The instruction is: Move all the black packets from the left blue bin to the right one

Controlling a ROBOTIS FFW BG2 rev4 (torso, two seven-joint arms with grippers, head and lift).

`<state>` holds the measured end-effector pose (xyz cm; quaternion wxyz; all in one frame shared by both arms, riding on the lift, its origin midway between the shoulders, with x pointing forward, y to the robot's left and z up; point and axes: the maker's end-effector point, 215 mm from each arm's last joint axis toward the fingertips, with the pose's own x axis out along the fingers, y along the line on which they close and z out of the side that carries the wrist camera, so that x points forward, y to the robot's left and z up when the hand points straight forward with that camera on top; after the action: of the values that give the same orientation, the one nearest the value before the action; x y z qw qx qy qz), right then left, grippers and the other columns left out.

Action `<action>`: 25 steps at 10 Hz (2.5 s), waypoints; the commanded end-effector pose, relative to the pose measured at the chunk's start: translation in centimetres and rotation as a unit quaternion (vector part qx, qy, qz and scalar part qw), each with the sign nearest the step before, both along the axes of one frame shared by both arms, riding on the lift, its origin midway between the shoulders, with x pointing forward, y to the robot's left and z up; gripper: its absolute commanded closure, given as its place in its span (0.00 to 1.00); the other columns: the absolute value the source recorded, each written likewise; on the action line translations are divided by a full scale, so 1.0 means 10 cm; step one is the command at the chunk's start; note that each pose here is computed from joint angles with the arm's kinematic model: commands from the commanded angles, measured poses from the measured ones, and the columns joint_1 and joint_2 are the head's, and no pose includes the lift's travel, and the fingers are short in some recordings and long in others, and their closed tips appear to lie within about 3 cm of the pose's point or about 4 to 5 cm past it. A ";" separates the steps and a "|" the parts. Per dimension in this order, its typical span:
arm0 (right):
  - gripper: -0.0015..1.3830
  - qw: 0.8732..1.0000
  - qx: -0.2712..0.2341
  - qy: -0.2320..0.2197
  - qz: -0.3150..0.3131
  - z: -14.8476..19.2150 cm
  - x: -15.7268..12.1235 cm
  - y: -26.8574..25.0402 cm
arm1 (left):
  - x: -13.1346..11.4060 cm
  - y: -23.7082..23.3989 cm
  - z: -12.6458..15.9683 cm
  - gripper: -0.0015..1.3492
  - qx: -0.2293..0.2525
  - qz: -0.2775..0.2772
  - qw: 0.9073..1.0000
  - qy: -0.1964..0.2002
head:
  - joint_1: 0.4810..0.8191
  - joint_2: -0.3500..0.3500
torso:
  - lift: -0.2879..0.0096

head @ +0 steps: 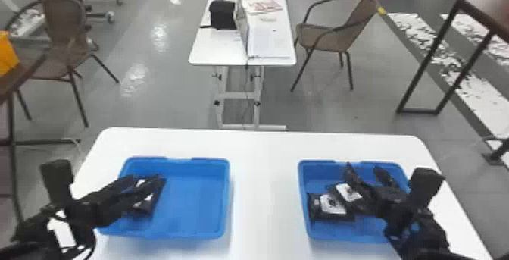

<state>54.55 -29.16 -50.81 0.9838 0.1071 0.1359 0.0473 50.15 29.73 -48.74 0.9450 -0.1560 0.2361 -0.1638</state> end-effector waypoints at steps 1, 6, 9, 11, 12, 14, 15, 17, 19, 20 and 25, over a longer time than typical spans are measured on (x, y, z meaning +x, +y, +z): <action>0.09 1.000 0.000 -0.031 0.002 0.25 -0.16 0.14 | -0.13 0.26 -0.14 0.27 0.060 0.024 0.996 0.054 | 0.63 0.50 | 0.97; 0.09 0.994 0.078 -0.059 0.052 0.44 -0.34 0.60 | -0.05 0.40 -0.60 0.27 0.131 0.057 0.978 0.149 | 0.63 0.69 | 0.97; 0.09 0.992 0.093 -0.054 0.062 0.37 -0.36 0.69 | 0.21 0.28 -0.75 0.27 0.157 0.038 0.972 0.168 | 0.63 0.66 | 0.97; 0.09 0.991 0.100 -0.051 0.066 0.35 -0.38 0.71 | 0.21 0.30 -0.88 0.27 0.172 0.042 0.965 0.194 | 0.63 0.66 | 0.97; 0.09 0.991 0.105 -0.052 0.066 0.35 -0.38 0.71 | 0.21 0.29 -0.97 0.27 0.178 0.037 0.961 0.207 | 0.63 0.66 | 0.97; 0.09 0.990 0.112 -0.050 0.069 0.32 -0.40 0.73 | 0.18 0.35 -1.09 0.27 0.214 0.029 0.949 0.230 | 0.63 0.67 | 0.97; 0.09 0.990 0.113 -0.049 0.071 0.31 -0.40 0.74 | 0.16 0.35 -1.15 0.27 0.213 0.030 0.947 0.240 | 0.63 0.67 | 0.97; 0.09 0.989 0.120 -0.050 0.076 0.31 -0.40 0.77 | 0.17 0.38 -1.21 0.34 0.224 0.022 0.939 0.260 | 0.63 0.68 | 0.97; 0.09 0.988 0.124 -0.050 0.077 0.32 -0.39 0.78 | 0.14 0.41 -1.26 0.82 0.222 0.014 0.938 0.267 | 0.63 0.69 | 0.97; 0.09 0.988 0.128 -0.050 0.076 0.32 -0.40 0.78 | 0.21 0.35 -1.20 0.88 0.221 -0.010 0.943 0.249 | 0.63 0.69 | 0.97; 0.09 0.986 0.136 -0.055 0.082 0.36 -0.39 0.83 | 0.45 -0.30 -0.49 0.88 0.186 -0.125 0.973 0.053 | 0.63 0.63 | 0.97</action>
<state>50.56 -20.95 -47.49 0.9588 0.2260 0.0848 0.1501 54.34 27.59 -55.14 0.9064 0.0434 0.3608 -0.2156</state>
